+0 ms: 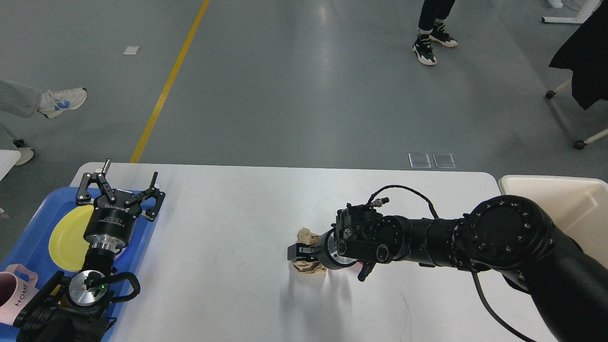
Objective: Tidy desktop
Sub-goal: 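Lower the right gripper and grasp the crumpled brown paper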
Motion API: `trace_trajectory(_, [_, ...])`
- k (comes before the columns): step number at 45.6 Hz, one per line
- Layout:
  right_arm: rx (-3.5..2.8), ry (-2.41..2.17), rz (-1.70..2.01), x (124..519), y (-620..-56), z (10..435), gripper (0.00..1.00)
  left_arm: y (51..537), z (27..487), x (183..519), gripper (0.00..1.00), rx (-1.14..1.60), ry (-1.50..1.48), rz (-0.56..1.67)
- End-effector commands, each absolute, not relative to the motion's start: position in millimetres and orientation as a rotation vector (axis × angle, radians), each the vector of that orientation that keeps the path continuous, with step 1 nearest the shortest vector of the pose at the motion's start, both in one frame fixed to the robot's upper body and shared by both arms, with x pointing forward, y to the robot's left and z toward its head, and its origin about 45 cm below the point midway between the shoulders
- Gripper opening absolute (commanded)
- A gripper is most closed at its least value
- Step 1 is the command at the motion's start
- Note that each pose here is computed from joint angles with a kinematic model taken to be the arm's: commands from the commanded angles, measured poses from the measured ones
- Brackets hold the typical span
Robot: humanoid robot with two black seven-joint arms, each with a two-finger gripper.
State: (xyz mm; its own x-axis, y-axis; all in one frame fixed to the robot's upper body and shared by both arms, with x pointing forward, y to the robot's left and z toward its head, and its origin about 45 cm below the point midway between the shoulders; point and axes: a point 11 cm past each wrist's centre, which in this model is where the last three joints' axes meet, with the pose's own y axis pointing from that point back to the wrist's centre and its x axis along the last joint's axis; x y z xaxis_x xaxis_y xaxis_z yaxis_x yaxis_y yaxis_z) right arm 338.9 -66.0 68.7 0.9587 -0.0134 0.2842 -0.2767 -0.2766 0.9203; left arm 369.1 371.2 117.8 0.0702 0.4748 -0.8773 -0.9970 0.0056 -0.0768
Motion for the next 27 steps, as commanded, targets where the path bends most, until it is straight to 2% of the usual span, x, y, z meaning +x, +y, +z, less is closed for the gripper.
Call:
trace_trajectory(1, [1.839, -0.225, 0.257, 340, -66, 68, 0.89, 372, 118, 369, 0.96, -0.882, 0.78, 1.358])
trace_trajectory(3, [1.838, -0.222, 0.256, 339, -66, 68, 0.79, 372, 118, 369, 0.96, -0.882, 0.78, 1.358])
trace_trajectory(10, [1.843, -0.207, 0.241, 334, -66, 65, 0.29, 372, 118, 369, 0.96, -0.882, 0.78, 1.358])
trace_trajectory(13, [1.844, -0.195, 0.235, 332, -65, 64, 0.14, 371, 118, 369, 0.96, -0.883, 0.781, 1.358])
trace_trajectory(17, [1.831, -0.196, 0.231, 331, -67, 63, 0.0, 371, 118, 369, 0.96, -0.883, 0.781, 1.358])
trace_trajectory(27, [1.762, -0.213, 0.213, 333, -76, 61, 0.0, 371, 118, 369, 0.96, -0.882, 0.782, 1.357])
